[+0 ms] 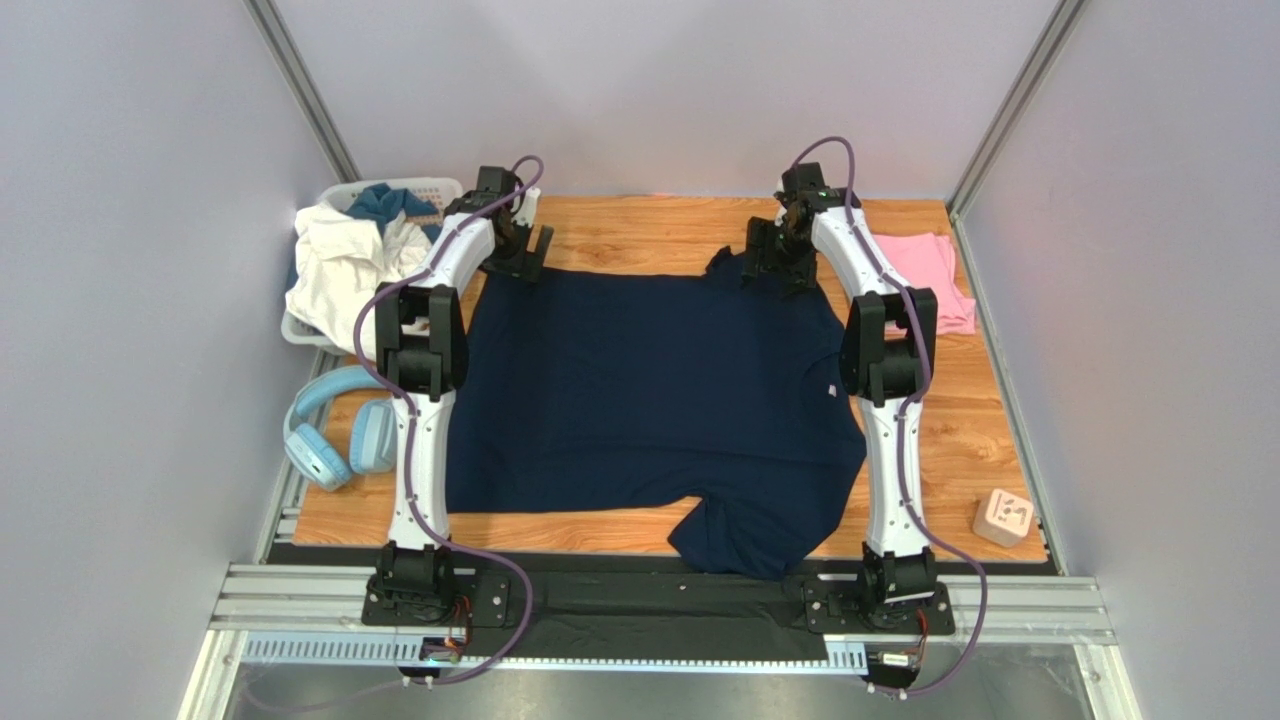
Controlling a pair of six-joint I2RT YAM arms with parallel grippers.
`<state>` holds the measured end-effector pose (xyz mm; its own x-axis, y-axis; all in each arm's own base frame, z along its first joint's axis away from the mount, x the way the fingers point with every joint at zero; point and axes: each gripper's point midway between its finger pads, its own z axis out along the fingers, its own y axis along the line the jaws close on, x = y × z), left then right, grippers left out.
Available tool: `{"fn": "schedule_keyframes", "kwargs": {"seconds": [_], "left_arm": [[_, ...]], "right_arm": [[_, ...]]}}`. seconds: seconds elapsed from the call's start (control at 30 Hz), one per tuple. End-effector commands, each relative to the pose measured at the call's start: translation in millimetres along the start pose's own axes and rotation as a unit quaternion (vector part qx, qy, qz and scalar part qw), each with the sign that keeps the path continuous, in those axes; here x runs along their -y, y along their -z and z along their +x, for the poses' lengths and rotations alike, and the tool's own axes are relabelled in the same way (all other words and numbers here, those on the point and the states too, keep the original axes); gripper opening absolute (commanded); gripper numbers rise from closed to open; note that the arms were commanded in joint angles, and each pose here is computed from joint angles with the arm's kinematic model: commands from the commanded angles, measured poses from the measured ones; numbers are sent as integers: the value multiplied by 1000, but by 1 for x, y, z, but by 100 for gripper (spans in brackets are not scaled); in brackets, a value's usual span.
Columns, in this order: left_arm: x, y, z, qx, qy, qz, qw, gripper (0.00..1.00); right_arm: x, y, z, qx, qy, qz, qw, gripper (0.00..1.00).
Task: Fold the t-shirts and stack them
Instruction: Flatten out the tshirt
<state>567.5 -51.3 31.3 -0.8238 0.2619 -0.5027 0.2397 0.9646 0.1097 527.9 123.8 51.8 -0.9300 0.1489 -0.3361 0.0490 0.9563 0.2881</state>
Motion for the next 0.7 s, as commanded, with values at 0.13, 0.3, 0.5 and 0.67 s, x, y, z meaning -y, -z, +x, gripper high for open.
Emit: {"fn": "schedule_keyframes", "kwargs": {"seconds": [0.13, 0.3, 0.5, 0.67], "left_arm": [[7, 24, -3, 1, -7, 7, 1000, 96], [5, 29, -5, 2, -8, 2, 1000, 96], [9, 40, -9, 8, -4, 12, 1000, 96], [19, 46, -10, 11, -3, 27, 1000, 96]], "right_arm": [[36, -11, 4, -17, -10, 54, 998, 77], [58, -26, 7, -33, -43, 45, 998, 76], [95, -23, 3, -28, -69, 70, 995, 76], [115, -10, -3, -17, -93, 67, 993, 75]]}}
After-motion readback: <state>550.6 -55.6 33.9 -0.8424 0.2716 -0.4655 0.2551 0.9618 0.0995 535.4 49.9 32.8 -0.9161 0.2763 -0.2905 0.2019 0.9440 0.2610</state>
